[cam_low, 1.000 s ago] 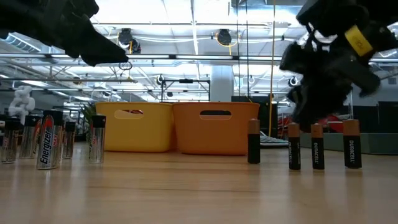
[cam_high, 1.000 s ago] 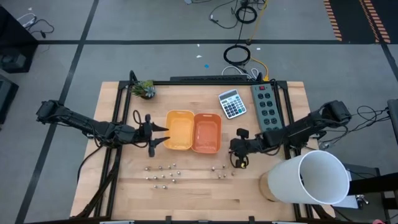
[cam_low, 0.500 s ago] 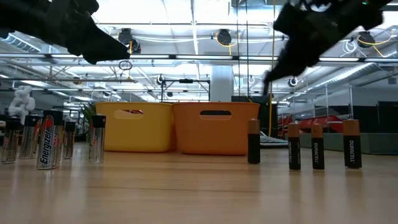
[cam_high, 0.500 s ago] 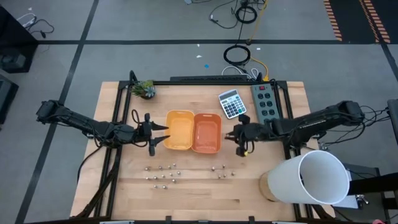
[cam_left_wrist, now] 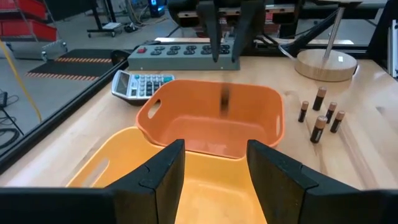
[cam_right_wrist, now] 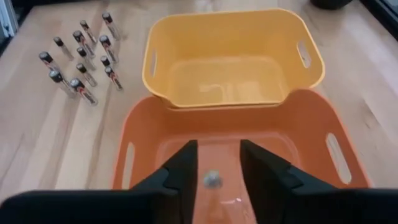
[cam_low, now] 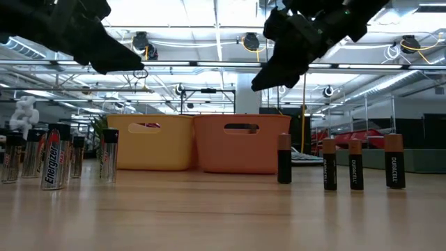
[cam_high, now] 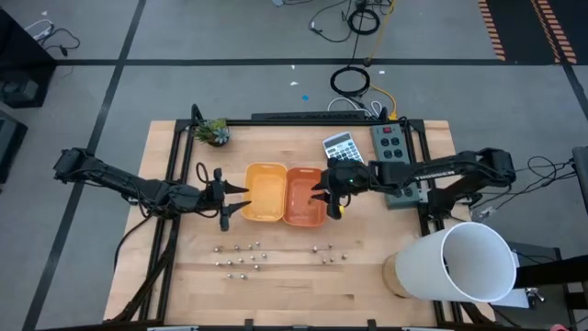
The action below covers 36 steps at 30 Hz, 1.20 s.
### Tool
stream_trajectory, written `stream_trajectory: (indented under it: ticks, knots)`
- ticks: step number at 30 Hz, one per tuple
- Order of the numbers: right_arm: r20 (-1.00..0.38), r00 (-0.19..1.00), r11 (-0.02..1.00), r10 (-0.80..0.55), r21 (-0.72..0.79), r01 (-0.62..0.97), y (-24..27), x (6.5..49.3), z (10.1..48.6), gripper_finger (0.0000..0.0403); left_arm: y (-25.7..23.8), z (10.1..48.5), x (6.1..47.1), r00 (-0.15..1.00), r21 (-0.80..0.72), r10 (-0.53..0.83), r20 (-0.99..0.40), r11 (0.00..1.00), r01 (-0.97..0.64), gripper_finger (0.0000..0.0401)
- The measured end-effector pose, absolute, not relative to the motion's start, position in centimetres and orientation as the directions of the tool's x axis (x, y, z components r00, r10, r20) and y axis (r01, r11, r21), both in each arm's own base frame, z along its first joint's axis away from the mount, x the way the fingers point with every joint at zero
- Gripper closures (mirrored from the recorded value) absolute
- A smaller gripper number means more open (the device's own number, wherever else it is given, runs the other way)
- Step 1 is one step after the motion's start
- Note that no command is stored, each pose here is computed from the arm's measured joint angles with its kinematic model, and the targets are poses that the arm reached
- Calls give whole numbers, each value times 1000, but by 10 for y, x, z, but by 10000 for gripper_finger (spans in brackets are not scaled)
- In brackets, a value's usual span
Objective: Sort batteries
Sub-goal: Put the black battery into the orange bin
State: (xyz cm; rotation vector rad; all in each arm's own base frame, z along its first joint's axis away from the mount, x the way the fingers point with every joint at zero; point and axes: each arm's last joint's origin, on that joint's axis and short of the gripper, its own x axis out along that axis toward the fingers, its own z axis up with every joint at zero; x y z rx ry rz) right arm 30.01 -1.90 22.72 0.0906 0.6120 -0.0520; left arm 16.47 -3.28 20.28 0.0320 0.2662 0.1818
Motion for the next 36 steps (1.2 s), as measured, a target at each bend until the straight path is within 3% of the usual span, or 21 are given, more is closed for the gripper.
stream_trajectory:
  ticks: [6, 15, 28, 36]
  knots:
    - [-590, 807, 996, -24, 54, 70, -19, 297, 233, 244, -33, 203, 165, 951, 48, 177, -254, 984, -170, 219]
    - [-628, 778, 999, 13, 36, 13, -4, 294, 230, 251, -33, 203, 165, 951, 3, 173, -258, 984, -178, 219]
    - [-670, 727, 941, 149, -131, -313, 46, 278, 235, 251, -33, 202, 164, 950, -26, 157, -270, 985, -170, 219]
    - [-713, 694, 908, 100, -220, -357, 70, 269, 235, 251, -33, 203, 163, 951, -29, 159, -265, 985, -173, 219]
